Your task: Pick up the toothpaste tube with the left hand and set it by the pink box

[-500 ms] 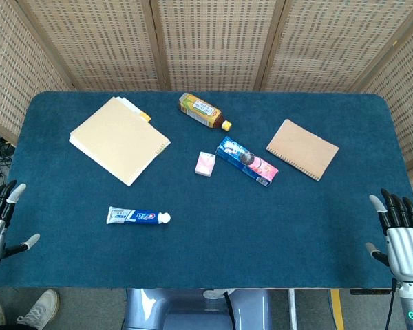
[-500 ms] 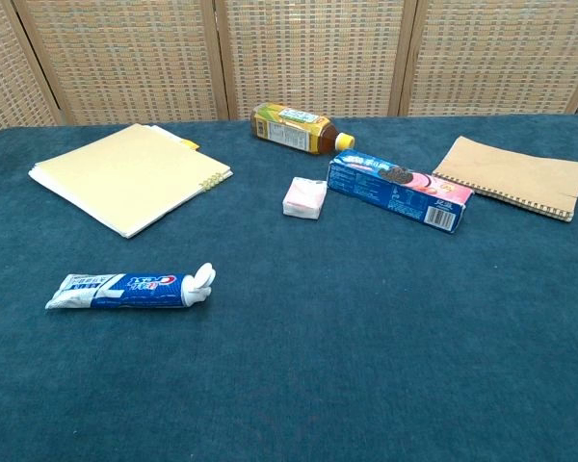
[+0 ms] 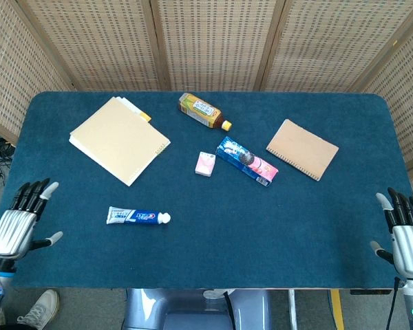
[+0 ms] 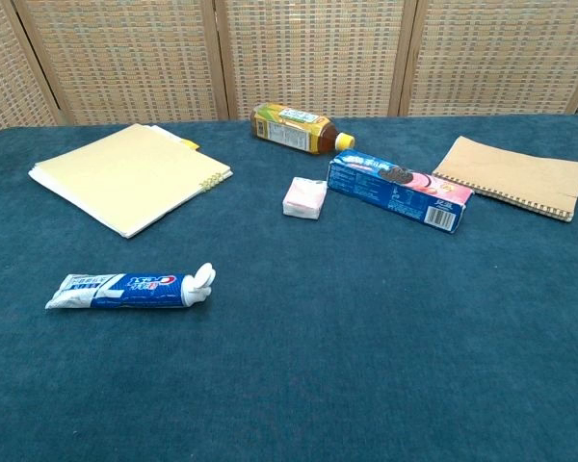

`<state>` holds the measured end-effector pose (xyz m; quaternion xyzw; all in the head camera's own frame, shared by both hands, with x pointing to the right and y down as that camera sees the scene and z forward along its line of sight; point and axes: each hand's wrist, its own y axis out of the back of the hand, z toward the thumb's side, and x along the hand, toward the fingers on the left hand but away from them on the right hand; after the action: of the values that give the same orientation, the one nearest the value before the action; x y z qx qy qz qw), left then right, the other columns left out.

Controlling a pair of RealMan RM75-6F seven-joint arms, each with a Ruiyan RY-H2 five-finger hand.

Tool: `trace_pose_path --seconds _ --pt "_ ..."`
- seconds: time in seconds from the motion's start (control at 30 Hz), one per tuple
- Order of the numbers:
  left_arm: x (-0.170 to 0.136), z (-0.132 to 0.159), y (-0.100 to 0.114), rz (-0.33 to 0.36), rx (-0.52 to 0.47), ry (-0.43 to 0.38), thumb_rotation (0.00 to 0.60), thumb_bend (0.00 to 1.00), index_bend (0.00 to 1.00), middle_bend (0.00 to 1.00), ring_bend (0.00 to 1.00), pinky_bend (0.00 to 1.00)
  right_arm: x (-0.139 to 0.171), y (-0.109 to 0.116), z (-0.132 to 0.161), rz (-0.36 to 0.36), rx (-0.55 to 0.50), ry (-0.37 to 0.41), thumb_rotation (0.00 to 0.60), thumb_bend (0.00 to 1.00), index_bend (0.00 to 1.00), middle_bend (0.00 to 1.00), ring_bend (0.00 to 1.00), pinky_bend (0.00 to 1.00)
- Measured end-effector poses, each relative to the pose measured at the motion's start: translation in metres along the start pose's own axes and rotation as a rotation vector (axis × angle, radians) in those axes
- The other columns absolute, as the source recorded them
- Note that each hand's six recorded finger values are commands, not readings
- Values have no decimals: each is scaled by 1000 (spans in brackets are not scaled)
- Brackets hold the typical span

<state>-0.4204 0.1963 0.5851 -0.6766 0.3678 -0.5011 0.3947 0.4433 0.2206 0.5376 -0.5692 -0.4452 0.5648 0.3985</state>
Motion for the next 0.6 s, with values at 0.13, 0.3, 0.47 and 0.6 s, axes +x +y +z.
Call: trace_pose_path --seconds 0.13,0.3,0.47,0.6 --pt "26 24 -15 -56 6 -82 600 0 0 0 0 37 -3 -1 -4 3 7 -15 600 0 0 0 0 0" --pt "65 69 -45 -175 51 -227 600 0 100 26 127 198 -6 -4 -9 6 32 -43 600 0 0 0 0 0" --pt "90 103 -74 -256 129 -309 600 80 233 161 242 307 -6 -7 -14 13 46 -66 600 0 0 0 0 0" --pt "100 111 -89 -288 162 -316 600 154 257 196 269 332 -6 -7 -18 16 54 -81 600 0 0 0 0 0"
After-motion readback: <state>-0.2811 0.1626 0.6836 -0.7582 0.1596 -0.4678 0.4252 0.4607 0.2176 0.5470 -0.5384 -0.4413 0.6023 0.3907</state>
